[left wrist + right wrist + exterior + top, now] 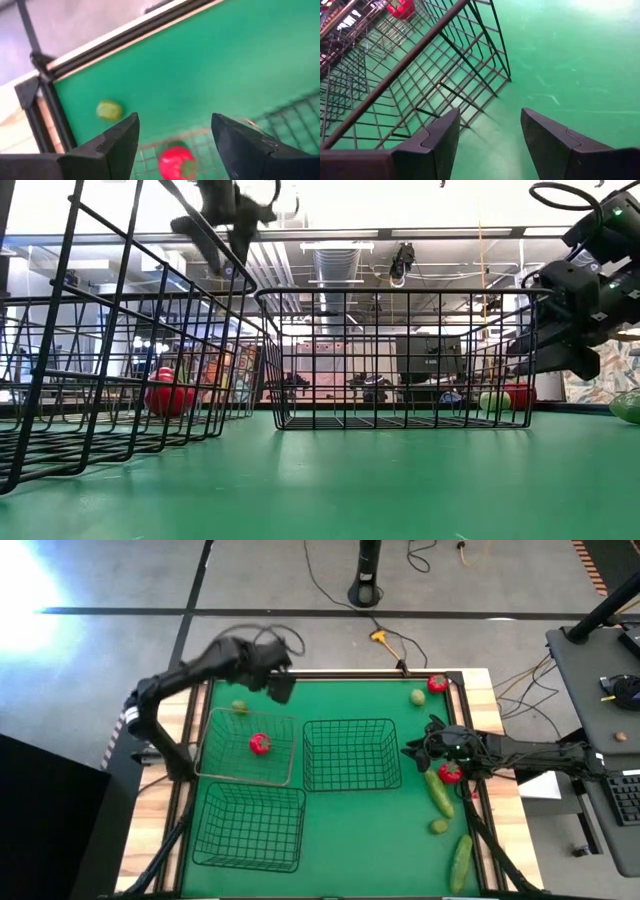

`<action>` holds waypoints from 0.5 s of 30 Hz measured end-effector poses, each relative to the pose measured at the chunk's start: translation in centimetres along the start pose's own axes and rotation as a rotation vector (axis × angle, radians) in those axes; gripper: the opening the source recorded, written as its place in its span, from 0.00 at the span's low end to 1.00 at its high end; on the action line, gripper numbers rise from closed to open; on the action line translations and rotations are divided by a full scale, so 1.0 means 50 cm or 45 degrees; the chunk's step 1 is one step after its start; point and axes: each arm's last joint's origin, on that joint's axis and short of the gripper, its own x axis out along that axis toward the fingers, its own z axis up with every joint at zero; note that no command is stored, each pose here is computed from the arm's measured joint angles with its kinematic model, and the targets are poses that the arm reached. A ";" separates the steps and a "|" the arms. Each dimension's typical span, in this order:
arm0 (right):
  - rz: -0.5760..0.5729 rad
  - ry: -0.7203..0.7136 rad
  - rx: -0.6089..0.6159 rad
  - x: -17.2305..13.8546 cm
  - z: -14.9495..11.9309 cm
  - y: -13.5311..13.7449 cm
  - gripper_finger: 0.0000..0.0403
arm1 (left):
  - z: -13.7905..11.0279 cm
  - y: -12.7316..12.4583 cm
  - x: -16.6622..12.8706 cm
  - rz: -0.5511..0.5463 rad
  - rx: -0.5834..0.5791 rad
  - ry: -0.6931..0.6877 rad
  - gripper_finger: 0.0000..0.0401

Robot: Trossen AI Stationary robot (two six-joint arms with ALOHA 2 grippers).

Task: Sort produce into baskets
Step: Put the top left lime into the bottom black wire basket

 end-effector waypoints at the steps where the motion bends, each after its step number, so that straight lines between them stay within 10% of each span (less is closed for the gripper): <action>1: -0.006 -0.001 -0.009 0.001 0.000 0.000 0.50 | 0.012 0.016 0.021 0.008 -0.017 0.040 0.58; 15: -0.087 -0.024 -0.124 0.026 0.004 0.001 0.50 | 0.019 0.190 0.242 0.185 -0.367 0.349 0.65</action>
